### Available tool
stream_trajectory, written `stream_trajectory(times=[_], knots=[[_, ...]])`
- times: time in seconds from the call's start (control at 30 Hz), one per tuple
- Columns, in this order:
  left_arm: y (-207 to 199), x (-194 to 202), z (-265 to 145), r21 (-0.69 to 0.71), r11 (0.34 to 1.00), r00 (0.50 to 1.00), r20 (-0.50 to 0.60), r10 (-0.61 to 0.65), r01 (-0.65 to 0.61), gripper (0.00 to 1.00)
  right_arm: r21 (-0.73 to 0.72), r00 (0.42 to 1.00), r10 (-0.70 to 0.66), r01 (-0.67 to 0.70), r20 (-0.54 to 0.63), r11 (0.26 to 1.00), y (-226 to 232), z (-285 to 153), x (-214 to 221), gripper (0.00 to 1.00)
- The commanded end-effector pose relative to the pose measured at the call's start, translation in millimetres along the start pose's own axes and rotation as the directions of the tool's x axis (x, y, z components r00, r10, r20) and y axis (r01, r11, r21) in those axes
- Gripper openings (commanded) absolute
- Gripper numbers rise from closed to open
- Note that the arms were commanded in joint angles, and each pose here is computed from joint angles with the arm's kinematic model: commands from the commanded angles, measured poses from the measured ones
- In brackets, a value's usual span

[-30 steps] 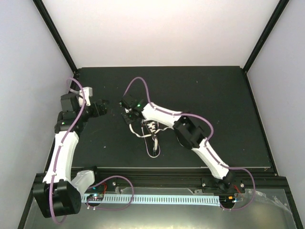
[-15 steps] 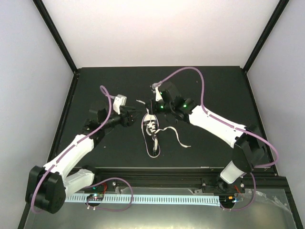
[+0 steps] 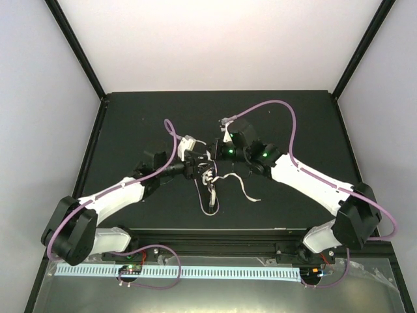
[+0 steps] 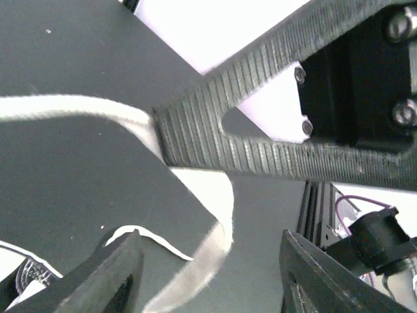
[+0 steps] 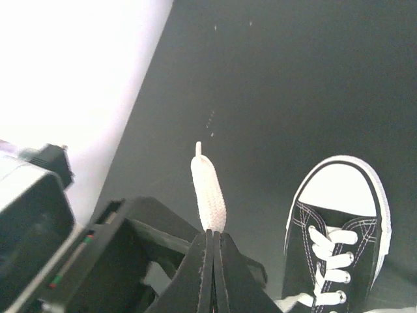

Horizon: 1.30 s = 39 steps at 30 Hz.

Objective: Tie the shoes

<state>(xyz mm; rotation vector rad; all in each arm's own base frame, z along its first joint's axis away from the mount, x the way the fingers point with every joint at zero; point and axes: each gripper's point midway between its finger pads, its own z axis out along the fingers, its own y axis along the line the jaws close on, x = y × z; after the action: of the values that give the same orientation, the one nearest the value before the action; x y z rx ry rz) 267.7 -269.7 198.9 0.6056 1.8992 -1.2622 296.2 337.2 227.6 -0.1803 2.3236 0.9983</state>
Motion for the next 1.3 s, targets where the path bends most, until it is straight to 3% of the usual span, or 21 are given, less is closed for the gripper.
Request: stream_trajectory(times=[0.0,0.1,0.33,0.93,1.0,1.1,1.27], knots=[[-21.1,-11.7,3.9,0.061,0.997,0.998,0.054,0.041,-0.044,0.65,0.032,0.995,0.048,-0.051,0.088,0.998,-6.1,-11.9,-12.7,0.02],[-20.1,-10.3,7.2,0.045,0.998,0.998,0.051,0.044,-0.046,0.64,0.021,0.994,0.052,-0.054,0.093,0.998,-3.0,-15.4,-13.9,0.02],[-13.4,-16.3,21.2,0.031,0.998,0.998,0.038,0.049,-0.05,0.35,0.009,0.994,0.063,-0.064,0.092,0.998,-2.0,-21.3,-12.0,0.02],[-17.0,-24.4,40.4,0.073,0.997,0.999,0.043,0.029,-0.032,0.19,0.024,0.991,0.079,-0.082,0.11,0.996,-10.3,-31.2,-7.1,0.02],[-18.4,-24.5,41.0,0.084,0.996,0.999,0.044,0.027,-0.03,0.22,0.026,0.99,0.082,-0.085,0.112,0.996,-11.1,-31.6,-6.4,0.02],[-19.3,-23.4,42.5,0.093,0.995,0.999,0.04,0.02,-0.024,0.41,0.022,0.99,0.084,-0.087,0.117,0.996,-10.5,-33.1,-7.8,0.02],[-18.3,-21.0,44.6,0.092,0.996,0.999,0.035,0.015,-0.019,0.44,0.022,0.988,0.083,-0.086,0.131,0.996,-9.6,-37.4,-10.4,0.02]])
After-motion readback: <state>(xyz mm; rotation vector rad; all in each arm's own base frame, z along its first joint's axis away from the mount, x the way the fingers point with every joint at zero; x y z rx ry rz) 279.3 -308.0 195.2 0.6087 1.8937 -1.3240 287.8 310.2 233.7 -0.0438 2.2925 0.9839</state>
